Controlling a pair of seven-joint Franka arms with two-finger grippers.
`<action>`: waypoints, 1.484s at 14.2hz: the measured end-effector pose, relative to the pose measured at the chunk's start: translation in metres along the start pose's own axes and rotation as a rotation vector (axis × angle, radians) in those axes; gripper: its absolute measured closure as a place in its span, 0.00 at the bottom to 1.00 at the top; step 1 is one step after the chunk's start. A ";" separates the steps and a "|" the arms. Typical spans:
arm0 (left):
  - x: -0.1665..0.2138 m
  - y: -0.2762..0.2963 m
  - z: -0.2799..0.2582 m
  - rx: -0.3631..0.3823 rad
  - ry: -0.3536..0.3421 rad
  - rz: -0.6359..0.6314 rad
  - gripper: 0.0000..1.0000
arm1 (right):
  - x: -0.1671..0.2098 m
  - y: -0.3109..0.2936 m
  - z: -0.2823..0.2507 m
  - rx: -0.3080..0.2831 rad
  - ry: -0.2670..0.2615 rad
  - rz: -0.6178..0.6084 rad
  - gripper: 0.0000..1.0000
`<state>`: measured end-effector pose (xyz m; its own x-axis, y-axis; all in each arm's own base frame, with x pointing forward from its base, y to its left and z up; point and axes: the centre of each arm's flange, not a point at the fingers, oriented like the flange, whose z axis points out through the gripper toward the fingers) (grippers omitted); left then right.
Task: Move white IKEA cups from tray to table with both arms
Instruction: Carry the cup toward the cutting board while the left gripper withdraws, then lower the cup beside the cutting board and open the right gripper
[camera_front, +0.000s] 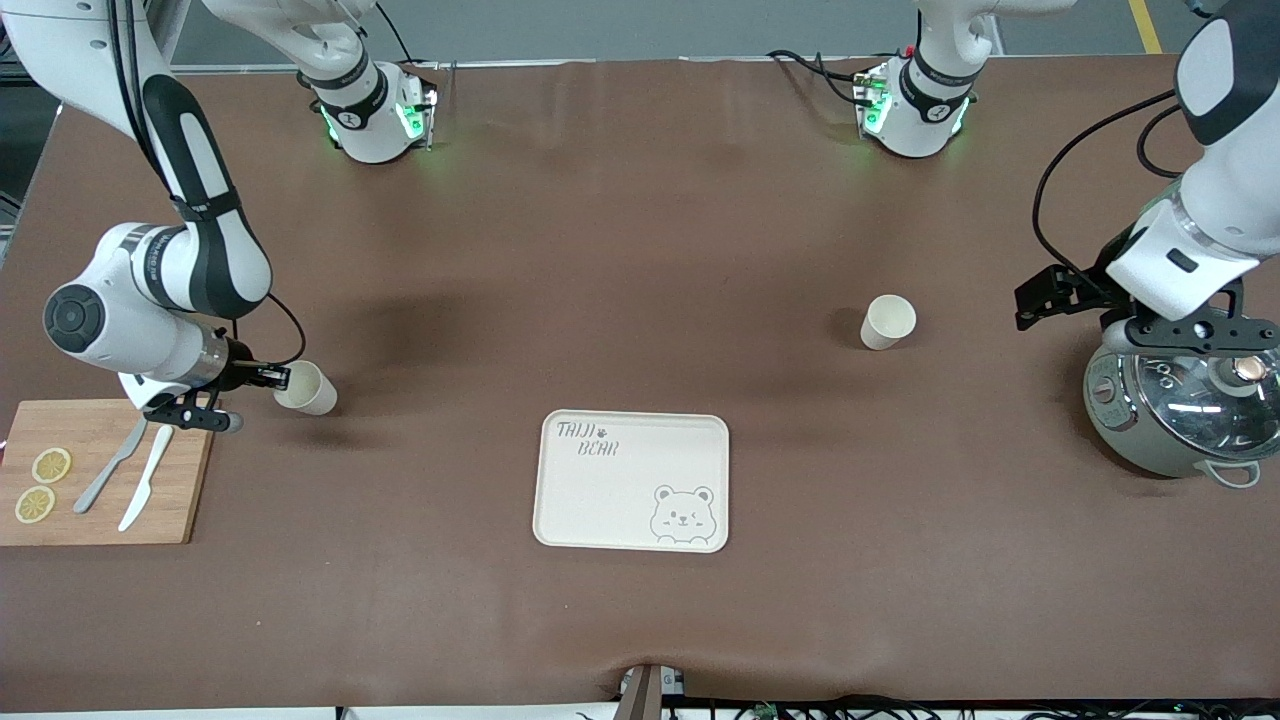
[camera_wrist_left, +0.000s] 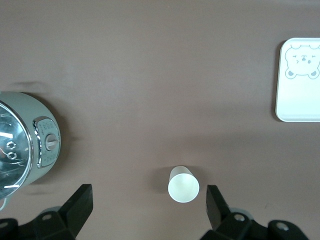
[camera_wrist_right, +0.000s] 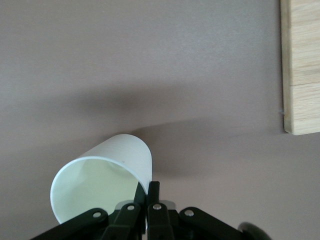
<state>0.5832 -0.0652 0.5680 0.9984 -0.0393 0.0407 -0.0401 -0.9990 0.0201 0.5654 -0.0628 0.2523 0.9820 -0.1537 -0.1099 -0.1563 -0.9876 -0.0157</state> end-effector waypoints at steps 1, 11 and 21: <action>0.001 -0.001 -0.003 0.000 0.005 -0.001 0.00 | 0.000 0.003 0.004 -0.002 -0.002 0.001 0.98; 0.004 0.012 -0.008 -0.004 0.007 0.013 0.00 | 0.001 0.014 0.011 -0.004 0.000 -0.002 0.98; 0.005 0.014 -0.007 0.000 0.006 0.014 0.00 | 0.001 0.017 0.014 -0.004 -0.006 0.001 0.58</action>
<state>0.5877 -0.0794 0.5751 0.9975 -0.0530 0.0467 -0.0539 -0.9983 0.0198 0.5620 -0.0787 0.2382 0.9811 -0.1548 -0.1163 -0.1572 -0.9875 -0.0113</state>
